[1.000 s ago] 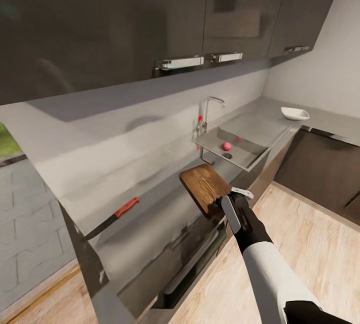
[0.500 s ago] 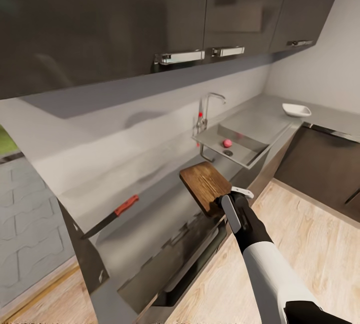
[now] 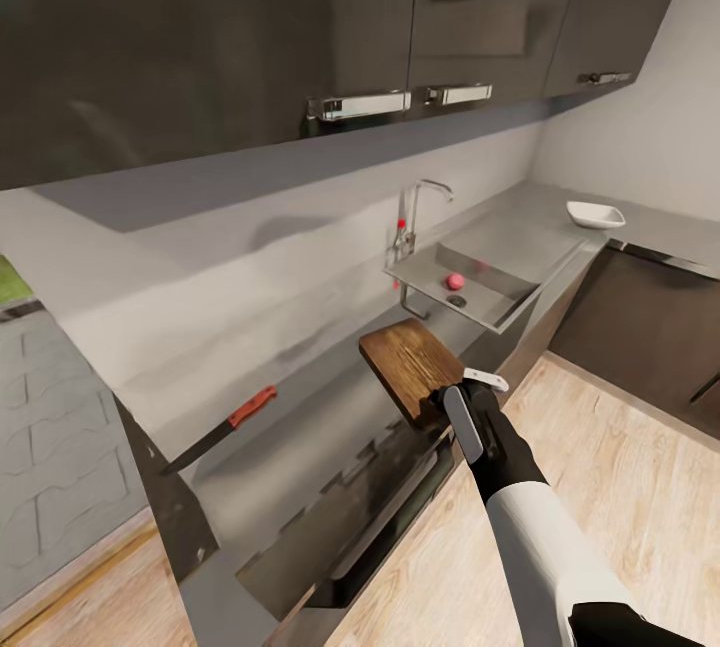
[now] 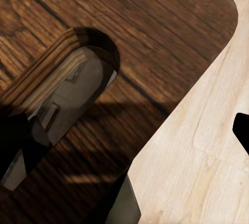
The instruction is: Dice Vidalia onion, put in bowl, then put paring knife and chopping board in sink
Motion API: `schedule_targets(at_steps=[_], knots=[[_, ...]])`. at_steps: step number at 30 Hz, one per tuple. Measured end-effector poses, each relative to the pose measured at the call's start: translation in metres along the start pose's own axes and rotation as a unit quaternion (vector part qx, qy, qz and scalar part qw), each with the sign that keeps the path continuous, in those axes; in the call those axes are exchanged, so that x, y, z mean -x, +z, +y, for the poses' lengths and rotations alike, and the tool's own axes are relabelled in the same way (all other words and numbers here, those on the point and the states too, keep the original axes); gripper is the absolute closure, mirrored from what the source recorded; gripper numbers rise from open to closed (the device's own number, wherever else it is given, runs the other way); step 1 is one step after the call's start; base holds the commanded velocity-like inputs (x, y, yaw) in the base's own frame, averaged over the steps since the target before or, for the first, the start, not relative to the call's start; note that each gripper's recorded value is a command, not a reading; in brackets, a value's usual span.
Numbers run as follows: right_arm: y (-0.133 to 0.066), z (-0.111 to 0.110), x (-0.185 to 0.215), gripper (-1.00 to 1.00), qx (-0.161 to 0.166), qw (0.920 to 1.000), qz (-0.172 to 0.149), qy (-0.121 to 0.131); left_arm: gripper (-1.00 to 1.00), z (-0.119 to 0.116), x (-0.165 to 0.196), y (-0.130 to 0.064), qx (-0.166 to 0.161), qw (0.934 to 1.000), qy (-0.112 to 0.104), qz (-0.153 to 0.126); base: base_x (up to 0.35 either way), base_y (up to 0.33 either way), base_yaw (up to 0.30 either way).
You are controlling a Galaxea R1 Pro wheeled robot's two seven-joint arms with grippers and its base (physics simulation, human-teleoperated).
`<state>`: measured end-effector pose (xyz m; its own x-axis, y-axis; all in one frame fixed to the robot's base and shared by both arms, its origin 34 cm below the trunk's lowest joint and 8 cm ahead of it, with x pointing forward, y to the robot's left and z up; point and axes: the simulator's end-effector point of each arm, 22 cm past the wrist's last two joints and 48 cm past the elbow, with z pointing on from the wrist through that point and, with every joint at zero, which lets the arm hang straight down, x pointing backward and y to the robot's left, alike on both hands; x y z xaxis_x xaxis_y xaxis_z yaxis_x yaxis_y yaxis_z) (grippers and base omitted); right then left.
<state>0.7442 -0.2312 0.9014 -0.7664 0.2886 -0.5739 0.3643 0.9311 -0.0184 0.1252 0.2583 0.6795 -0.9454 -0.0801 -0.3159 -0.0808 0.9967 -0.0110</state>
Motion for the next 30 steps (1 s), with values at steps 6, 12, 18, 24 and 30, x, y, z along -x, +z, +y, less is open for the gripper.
schedule_targets(at_steps=[6, 12, 18, 24, 30], knots=[[0.0000, 0.0002, 0.0001, -1.00, 0.000, 1.0000, 0.000, 0.000, -1.00, -0.0001, 0.0001, 0.0000, 0.000, 1.0000, 0.000, 0.000, 0.000, 0.000, 0.000], [0.0001, -0.0001, 0.0001, -1.00, 0.000, 1.0000, 0.000, 0.001, -1.00, 0.0000, 0.0000, 0.0000, 0.000, 1.0000, 0.000, 0.000, 0.000, 0.000, 0.000], [0.0001, -0.0003, 0.0001, -1.00, 0.000, 1.0000, 0.000, 0.002, -1.00, 0.0000, 0.0000, 0.0000, 0.000, 1.0000, 0.000, 0.000, 0.000, 0.000, 0.000], [0.0002, 0.0001, 0.0001, 1.00, 0.000, 1.0000, 0.000, 0.003, -1.00, 0.0002, -0.0014, -0.0002, 0.000, 1.0000, 0.000, 0.002, 0.000, 0.000, 0.000], [0.0003, -0.0018, 0.0009, 1.00, -0.004, 1.0000, -0.002, -0.001, -1.00, 0.0008, -0.0034, -0.0004, 0.001, 1.0000, 0.000, 0.004, 0.000, 0.000, 0.000]])
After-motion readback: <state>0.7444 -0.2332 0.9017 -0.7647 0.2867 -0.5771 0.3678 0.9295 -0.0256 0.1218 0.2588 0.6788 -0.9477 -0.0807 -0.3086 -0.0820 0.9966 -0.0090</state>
